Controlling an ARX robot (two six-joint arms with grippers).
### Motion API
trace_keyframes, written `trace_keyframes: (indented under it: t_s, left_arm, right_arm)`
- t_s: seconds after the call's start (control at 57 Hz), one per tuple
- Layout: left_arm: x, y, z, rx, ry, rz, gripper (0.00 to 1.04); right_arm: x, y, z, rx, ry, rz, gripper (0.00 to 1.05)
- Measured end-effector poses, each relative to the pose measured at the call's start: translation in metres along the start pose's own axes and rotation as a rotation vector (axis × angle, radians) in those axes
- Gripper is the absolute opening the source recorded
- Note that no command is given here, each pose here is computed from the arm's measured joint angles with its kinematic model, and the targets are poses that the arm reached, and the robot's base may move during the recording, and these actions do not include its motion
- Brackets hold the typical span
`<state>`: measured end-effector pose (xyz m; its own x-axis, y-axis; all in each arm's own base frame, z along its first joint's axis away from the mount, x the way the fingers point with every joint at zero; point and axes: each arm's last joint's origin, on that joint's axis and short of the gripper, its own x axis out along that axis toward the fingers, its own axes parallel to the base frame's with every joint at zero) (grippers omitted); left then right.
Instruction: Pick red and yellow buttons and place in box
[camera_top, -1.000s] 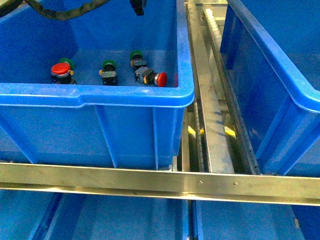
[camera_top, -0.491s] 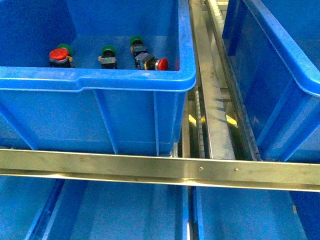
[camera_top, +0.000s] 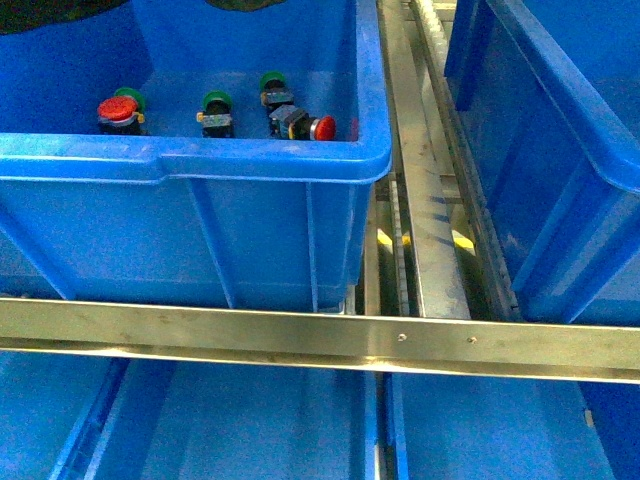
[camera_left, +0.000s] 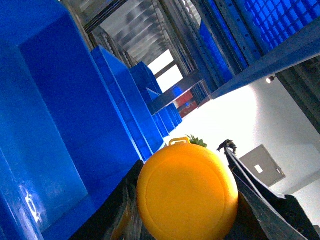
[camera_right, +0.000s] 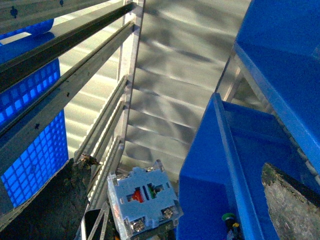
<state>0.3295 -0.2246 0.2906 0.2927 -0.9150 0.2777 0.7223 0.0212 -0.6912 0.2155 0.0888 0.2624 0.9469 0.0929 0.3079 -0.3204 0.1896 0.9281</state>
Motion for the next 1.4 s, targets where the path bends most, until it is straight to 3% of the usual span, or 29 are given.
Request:
trace_keyframes:
  t_s: [1.123, 1.404]
  left_arm:
    - [0.026, 0.007, -0.017, -0.031, 0.048, 0.007, 0.33]
    - [0.030, 0.005, -0.019, -0.037, 0.054, 0.006, 0.33]
  right_arm:
    - [0.002, 0.015, 0.009, -0.014, -0.016, 0.042, 0.98]
    - [0.001, 0.010, 0.013, -0.026, -0.041, 0.009, 0.54]
